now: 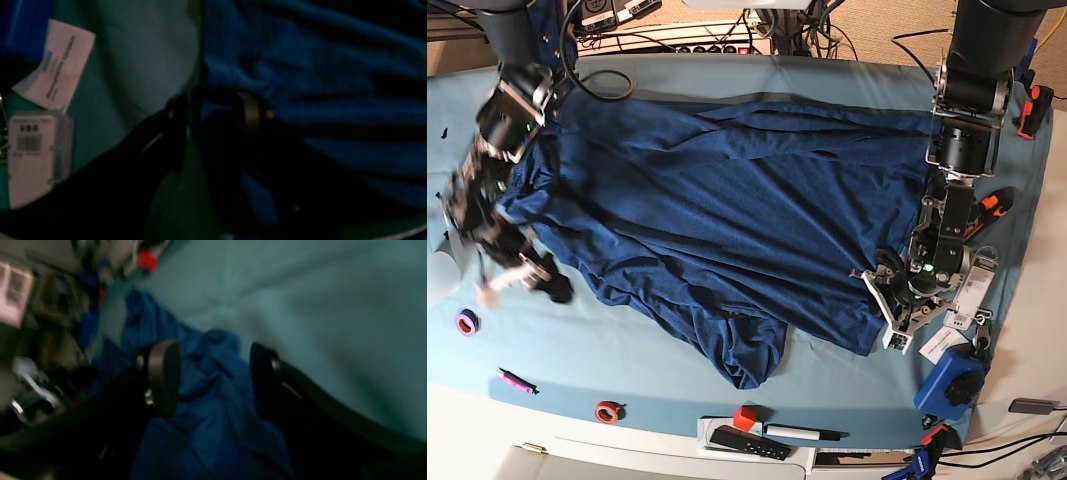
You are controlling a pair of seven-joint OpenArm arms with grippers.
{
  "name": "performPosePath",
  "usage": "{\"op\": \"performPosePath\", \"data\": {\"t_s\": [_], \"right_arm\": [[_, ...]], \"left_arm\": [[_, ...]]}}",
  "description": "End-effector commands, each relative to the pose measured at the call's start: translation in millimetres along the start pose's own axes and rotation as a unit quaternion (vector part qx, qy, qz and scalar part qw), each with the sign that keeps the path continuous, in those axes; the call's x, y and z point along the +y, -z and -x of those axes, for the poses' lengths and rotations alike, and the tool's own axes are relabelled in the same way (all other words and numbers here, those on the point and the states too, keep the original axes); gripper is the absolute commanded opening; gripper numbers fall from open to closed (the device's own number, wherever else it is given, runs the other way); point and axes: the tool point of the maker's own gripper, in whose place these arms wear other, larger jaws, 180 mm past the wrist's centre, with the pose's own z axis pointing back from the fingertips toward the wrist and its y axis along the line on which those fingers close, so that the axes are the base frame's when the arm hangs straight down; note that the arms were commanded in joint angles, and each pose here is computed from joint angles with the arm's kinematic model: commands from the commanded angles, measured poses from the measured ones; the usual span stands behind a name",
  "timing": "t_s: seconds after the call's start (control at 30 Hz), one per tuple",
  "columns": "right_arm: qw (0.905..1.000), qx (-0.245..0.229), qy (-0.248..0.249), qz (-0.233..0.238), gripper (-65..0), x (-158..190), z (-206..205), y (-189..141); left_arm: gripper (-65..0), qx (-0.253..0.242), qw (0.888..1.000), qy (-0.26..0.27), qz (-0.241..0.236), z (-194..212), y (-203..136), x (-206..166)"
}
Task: Layout the t-shirt on the table in an organized manner, then fold the t-shirt properly
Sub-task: 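Release the shirt edge with the right gripper and move it to the hem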
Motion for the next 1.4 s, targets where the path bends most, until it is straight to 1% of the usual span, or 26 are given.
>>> {"op": "performPosePath", "data": {"t_s": [0.0, 0.07, 0.17, 0.23, 0.33, 0.4, 0.43, 0.47, 0.5, 0.53, 0.57, 0.6, 0.63, 0.67, 0.8, 0.9, 1.0, 1.07, 1.13, 1.23, 1.33, 1.37], "right_arm": [[0.9992, -0.014, -0.035, -0.011, -31.8, 14, -25, 3], [0.9967, 0.027, -0.076, -0.012, -31.8, 28, -17, 20], [0.9864, 0.078, -0.144, 0.000, -31.8, 40, 1, 44], [0.9759, 0.106, -0.190, 0.015, -31.8, 42, 16, 57], [0.9553, 0.147, -0.254, 0.037, -31.8, 44, 38, 73], [0.9463, 0.164, -0.274, 0.051, -31.8, 45, 48, 81], [0.9442, 0.165, -0.279, 0.057, -32.0, 46, 50, 84], [0.9423, 0.164, -0.285, 0.063, -33.3, 47, 51, 87], [0.9398, 0.164, -0.292, 0.068, -38.9, 47, 51, 89], [0.9375, 0.163, -0.298, 0.073, -46.9, 47, 50, 91], [0.9369, 0.160, -0.300, 0.082, -54.6, 45, 48, 91], [0.9362, 0.155, -0.303, 0.089, -59.9, 44, 45, 92], [0.9345, 0.151, -0.308, 0.098, -62.9, 42, 40, 92], [0.9325, 0.147, -0.311, 0.109, -63.7, 39, 36, 91], [0.9250, 0.121, -0.316, 0.174, -63.7, 22, 11, 86], [0.9203, 0.105, -0.318, 0.203, -63.7, 15, -3, 82], [0.9200, 0.101, -0.319, 0.204, -63.7, 16, -6, 83], [0.9199, 0.102, -0.319, 0.203, -63.7, 16, -6, 83], [0.9198, 0.103, -0.319, 0.204, -63.6, 16, -6, 82], [0.9198, 0.103, -0.319, 0.204, -63.5, 16, -6, 82], [0.9197, 0.104, -0.321, 0.201, -63.5, 17, -5, 83], [0.9196, 0.104, -0.321, 0.201, -63.5, 17, -5, 83]], "left_arm": [[-40.9, -0.034, 0.999, -0.001, -0.009, -27, -4, 10], [-40.9, -0.034, 0.999, -0.001, -0.009, -27, -4, 10], [-40.9, -0.034, 0.999, -0.001, -0.009, -27, -4, 10], [-40.9, -0.034, 0.999, -0.001, -0.009, -27, -4, 10], [-40.9, -0.034, 0.999, 0.000, -0.009, -27, -4, 10], [-40.9, -0.034, 0.999, -0.001, -0.009, -27, -4, 10], [-40.9, -0.034, 0.999, -0.001, -0.009, -27, -4, 10], [-40.9, -0.034, 0.999, 0.000, -0.009, -27, -4, 10], [-40.9, -0.034, 0.999, -0.001, -0.009, -27, -4, 10], [-40.9, -0.033, 0.999, -0.001, -0.009, -27, -4, 10], [-40.9, -0.033, 0.999, -0.001, -0.009, -27, -4, 10], [-40.9, -0.033, 0.999, -0.001, -0.009, -26, -4, 10], [-40.9, -0.032, 0.999, -0.001, -0.008, -25, -3, 10], [-40.9, -0.031, 0.999, -0.001, -0.008, -24, -3, 9], [-40.9, -0.028, 1.000, 0.002, -0.001, -19, -3, 6], [-40.9, -0.025, 1.000, 0.002, 0.002, -15, -3, 4], [-40.9, -0.026, 1.000, 0.003, 0.001, -15, -3, 4], [-40.9, -0.035, 0.999, 0.003, 0.001, -19, -3, 4], [-40.9, -0.055, 0.998, 0.002, 0.001, -27, -4, 4], [-40.9, -0.103, 0.995, -0.008, 0.008, -48, -6, 2], [-40.7, -0.126, 0.991, -0.006, 0.040, -70, -9, -7], [-39.2, -0.131, 0.990, -0.001, 0.048, -77, -10, -10]]}}
